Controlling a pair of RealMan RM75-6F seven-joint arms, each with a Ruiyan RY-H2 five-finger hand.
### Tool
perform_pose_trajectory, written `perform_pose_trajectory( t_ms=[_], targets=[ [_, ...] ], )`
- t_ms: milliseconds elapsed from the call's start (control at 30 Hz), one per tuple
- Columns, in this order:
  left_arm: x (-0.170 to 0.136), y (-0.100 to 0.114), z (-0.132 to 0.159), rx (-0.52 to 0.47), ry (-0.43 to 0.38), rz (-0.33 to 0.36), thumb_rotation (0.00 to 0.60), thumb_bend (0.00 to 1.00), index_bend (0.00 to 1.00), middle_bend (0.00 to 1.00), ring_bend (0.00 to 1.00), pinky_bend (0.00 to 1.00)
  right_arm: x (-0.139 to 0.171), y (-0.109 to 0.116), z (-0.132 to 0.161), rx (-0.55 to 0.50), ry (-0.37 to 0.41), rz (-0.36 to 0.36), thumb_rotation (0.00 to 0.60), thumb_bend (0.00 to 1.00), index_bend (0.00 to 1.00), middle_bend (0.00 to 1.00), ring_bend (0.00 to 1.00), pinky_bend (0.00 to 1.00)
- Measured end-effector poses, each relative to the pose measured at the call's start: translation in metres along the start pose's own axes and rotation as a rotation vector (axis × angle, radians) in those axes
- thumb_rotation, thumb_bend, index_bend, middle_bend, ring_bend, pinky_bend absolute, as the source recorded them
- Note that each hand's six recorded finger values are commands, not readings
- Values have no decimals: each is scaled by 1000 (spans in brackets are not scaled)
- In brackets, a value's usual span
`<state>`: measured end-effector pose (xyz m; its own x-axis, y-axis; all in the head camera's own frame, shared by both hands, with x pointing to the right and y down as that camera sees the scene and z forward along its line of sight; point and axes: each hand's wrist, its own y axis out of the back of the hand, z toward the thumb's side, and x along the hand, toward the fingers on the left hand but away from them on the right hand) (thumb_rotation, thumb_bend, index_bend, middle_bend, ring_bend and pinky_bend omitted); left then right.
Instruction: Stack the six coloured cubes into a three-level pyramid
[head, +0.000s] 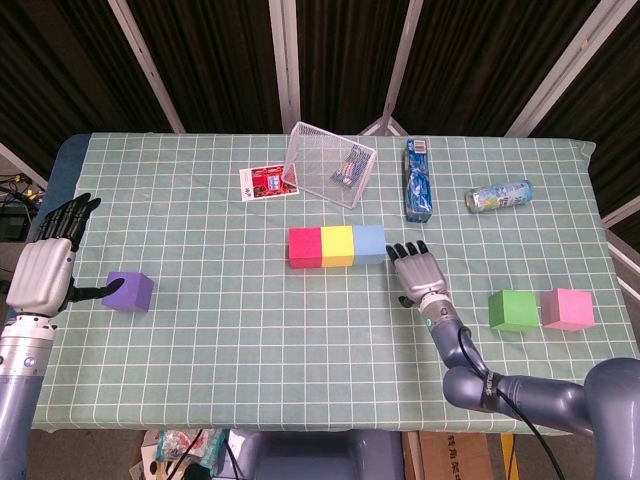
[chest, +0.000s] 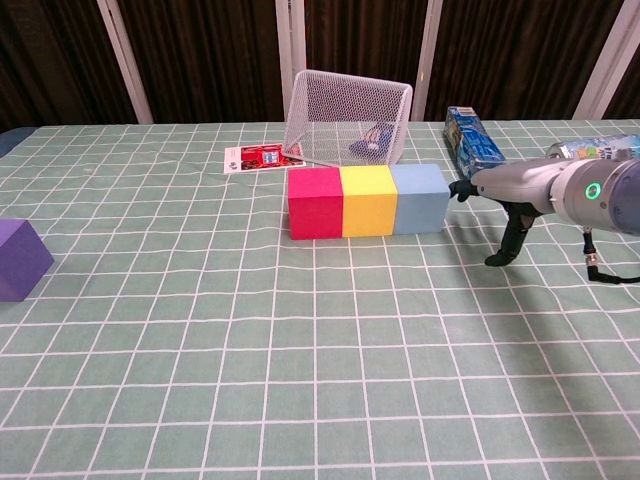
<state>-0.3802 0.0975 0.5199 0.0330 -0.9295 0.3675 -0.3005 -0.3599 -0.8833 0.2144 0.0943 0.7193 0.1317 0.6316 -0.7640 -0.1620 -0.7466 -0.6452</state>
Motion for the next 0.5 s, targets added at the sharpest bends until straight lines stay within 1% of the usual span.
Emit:
perform_pose_trajectory(
  t_ms=[500],
  targets=[
    [0, -1, 0, 0, 0, -3, 600, 107, 0, 0, 0, 0, -1, 1, 0, 0, -5, -4, 600, 299, 0, 87, 65, 0]
  ],
)
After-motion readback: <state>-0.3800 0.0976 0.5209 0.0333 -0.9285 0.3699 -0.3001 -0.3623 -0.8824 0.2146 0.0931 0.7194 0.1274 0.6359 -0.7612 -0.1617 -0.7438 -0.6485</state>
